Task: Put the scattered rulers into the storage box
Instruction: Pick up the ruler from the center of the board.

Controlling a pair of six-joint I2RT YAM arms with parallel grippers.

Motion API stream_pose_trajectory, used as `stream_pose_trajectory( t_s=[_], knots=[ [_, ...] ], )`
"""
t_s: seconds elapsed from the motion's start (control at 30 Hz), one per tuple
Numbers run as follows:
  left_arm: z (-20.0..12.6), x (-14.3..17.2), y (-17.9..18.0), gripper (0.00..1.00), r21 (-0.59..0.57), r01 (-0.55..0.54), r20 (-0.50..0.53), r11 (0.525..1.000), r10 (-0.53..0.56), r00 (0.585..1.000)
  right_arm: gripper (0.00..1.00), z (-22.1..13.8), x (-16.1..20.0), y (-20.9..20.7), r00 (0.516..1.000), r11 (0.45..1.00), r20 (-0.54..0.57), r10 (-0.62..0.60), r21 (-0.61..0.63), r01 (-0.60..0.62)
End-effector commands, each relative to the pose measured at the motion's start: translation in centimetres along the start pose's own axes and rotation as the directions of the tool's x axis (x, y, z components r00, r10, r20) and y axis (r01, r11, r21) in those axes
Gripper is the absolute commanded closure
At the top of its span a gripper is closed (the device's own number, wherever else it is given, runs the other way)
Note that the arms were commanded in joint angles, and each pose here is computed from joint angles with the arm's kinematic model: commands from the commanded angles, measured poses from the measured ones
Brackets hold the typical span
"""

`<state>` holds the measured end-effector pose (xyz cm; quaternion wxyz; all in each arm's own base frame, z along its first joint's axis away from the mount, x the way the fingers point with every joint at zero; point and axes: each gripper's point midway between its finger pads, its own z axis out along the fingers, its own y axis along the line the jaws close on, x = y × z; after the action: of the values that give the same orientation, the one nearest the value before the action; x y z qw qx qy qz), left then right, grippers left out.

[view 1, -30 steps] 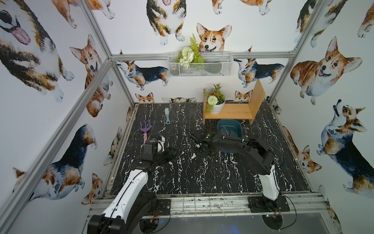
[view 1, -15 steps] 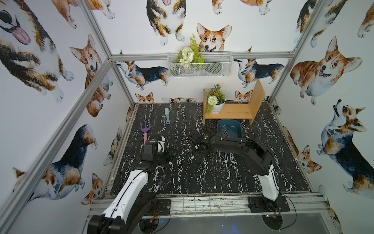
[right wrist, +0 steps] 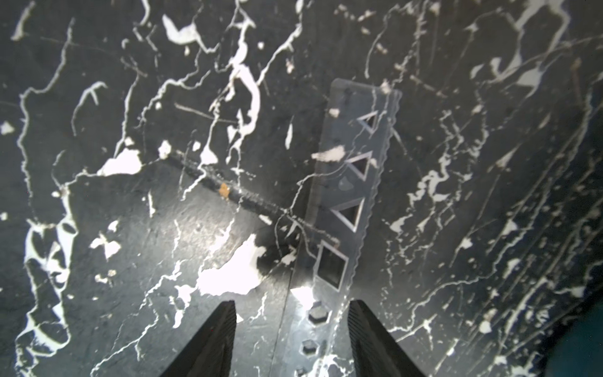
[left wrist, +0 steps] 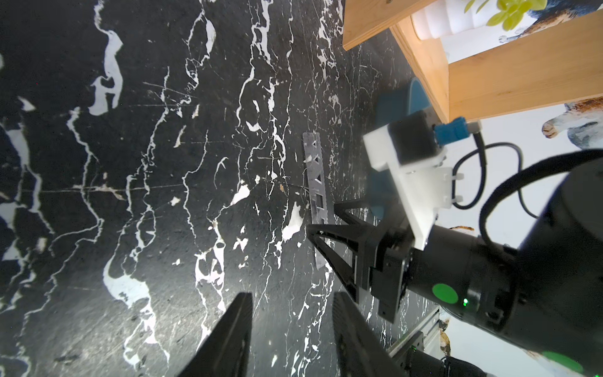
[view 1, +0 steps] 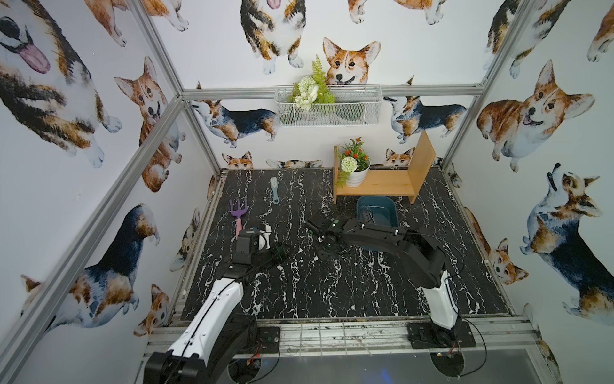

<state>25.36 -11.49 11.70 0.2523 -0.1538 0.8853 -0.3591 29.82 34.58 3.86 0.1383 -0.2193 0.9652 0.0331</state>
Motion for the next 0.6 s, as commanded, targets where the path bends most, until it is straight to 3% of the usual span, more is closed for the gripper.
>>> stream_pose_trajectory(
  t_s=[0.0, 0.3, 0.57],
  knots=[
    [0.1, -0.2, -0.3, 0.54, 0.019, -0.016, 0.008, 1.0, 0.016, 1.0, 0.4, 0.1, 0.5, -0.2, 1.0, 1.0, -0.022, 0.006, 0.01, -0.006],
    [0.1, -0.2, -0.3, 0.54, 0.015, -0.016, 0.006, 1.0, 0.016, 1.0, 0.41, 1.8, 1.5, 0.1, 0.998, 1.0, -0.057, 0.0, -0.009, 0.0],
    [0.2, -0.1, 0.0, 0.54, 0.007, -0.015, 0.0, 1.0, 0.015, 1.0, 0.5, 2.8, 2.4, 0.4, 0.996, 0.999, -0.086, 0.005, -0.047, -0.009]
  ],
)
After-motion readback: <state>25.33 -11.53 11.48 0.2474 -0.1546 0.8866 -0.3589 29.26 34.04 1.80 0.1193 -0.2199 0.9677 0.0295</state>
